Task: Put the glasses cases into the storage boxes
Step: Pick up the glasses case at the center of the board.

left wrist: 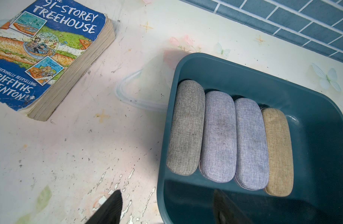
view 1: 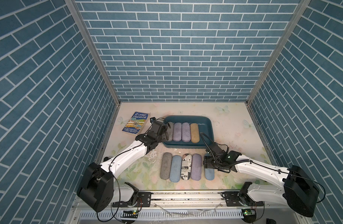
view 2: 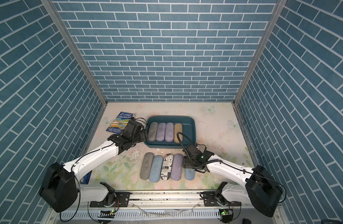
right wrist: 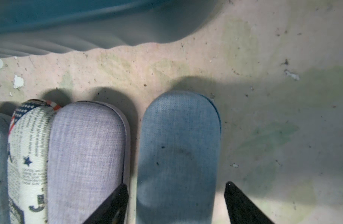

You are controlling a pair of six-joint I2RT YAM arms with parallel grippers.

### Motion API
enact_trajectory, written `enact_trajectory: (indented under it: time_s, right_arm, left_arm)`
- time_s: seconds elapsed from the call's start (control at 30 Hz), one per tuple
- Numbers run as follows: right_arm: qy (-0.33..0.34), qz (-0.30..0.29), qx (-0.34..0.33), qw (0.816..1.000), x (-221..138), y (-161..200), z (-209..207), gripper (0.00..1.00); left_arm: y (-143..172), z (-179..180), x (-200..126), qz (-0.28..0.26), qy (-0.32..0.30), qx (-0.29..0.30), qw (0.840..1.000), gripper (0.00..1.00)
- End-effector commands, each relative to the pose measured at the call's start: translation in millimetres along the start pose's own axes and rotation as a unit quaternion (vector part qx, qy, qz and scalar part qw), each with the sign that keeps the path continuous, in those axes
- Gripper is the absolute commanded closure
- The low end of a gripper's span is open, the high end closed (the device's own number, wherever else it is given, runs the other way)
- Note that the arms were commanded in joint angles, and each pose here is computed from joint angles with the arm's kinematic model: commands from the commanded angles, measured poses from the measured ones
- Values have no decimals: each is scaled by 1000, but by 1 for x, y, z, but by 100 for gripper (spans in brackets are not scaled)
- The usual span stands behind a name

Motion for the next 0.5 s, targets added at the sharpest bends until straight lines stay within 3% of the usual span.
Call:
enact_trajectory:
  time_s: [0.0,0.23,0.47]
  right_arm:
    - [6,13,22,1000,8,8,-3,21]
    - [15,22,26,999,15,14,-7,29]
    - [17,10,32,999,3,10,-9,44]
  left_arm:
    - [4,6,4,6,-9,5,1000,25]
    - [5,6,5,9,-10,5,1000,25]
    - [5,6,5,8,-11,5,1000,25]
Point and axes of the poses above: each gripper's point midway between its finger pads, its own x axis out along the fingers, its own z axis along the line the jaws close on, y = z × x, the point moved 3 cm from there along -x, back along the fingers, and after that the axes turned 7 degrees about -x, right-handed, at the moved point
